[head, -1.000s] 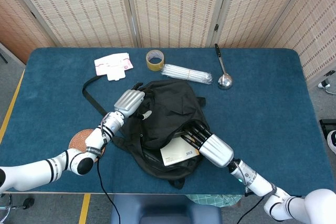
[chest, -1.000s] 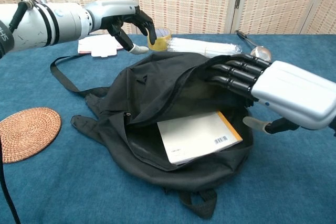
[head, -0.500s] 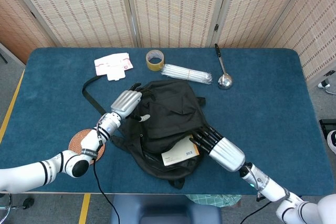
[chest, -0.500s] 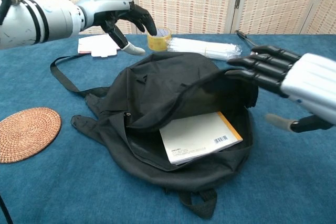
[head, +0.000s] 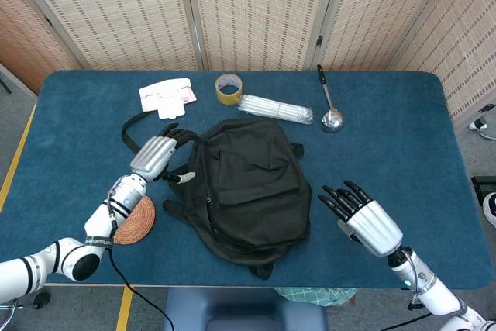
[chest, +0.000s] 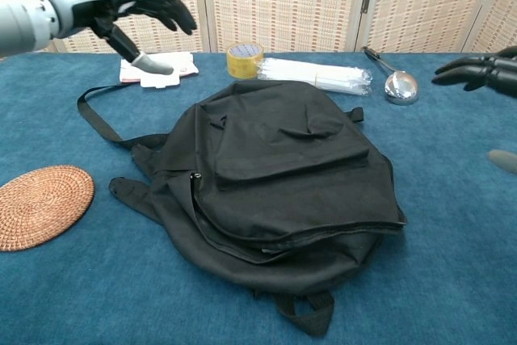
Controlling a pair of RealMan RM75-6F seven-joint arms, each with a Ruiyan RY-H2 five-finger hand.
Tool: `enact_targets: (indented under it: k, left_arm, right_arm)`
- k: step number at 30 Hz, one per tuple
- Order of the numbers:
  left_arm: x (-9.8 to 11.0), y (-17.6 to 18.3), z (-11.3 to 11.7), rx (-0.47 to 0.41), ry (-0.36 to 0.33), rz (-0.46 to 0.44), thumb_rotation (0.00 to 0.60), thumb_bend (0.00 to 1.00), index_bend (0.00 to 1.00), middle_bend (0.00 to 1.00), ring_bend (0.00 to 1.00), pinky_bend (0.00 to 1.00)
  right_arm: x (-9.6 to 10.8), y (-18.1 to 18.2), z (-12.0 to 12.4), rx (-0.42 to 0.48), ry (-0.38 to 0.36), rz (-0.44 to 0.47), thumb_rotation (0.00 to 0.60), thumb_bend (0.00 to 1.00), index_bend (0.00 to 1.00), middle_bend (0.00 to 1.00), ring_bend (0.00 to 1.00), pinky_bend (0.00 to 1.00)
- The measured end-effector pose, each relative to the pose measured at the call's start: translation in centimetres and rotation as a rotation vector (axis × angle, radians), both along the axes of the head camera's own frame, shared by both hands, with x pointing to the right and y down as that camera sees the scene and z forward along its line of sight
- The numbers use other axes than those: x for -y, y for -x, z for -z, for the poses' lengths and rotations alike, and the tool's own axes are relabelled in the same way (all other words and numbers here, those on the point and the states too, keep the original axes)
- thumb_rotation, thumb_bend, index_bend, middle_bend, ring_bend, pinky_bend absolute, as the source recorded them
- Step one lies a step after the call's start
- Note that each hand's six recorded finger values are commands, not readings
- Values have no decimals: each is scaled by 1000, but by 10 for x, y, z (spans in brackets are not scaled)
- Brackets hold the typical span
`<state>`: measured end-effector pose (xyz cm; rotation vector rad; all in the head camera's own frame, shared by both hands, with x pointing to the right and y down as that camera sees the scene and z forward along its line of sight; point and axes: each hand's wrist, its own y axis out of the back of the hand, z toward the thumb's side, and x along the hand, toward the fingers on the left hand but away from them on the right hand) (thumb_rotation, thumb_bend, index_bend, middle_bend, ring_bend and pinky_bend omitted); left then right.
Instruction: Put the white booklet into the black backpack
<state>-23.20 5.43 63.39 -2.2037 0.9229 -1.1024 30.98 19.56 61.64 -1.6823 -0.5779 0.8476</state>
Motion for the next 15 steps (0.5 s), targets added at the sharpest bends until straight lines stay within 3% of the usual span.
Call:
enact_targets:
  k: [6, 10, 15]
  left_arm:
    - [-5, 48, 2, 88, -63, 80, 600, 287, 322, 260, 199, 42]
    - [-9, 84, 8, 184, -133, 120, 600, 285, 310, 249, 188, 39]
    - [-36, 128, 9, 267, -147, 175, 600, 285, 283, 210, 162, 36]
  right_arm:
    - [19, -19, 3, 27, 94, -156, 600, 405, 135, 147, 280, 240]
    - [29, -39, 7, 47, 162, -258, 600, 405, 50, 60, 195, 136]
    - [34, -73, 14, 21, 202, -387, 600, 406, 0, 1, 121, 36]
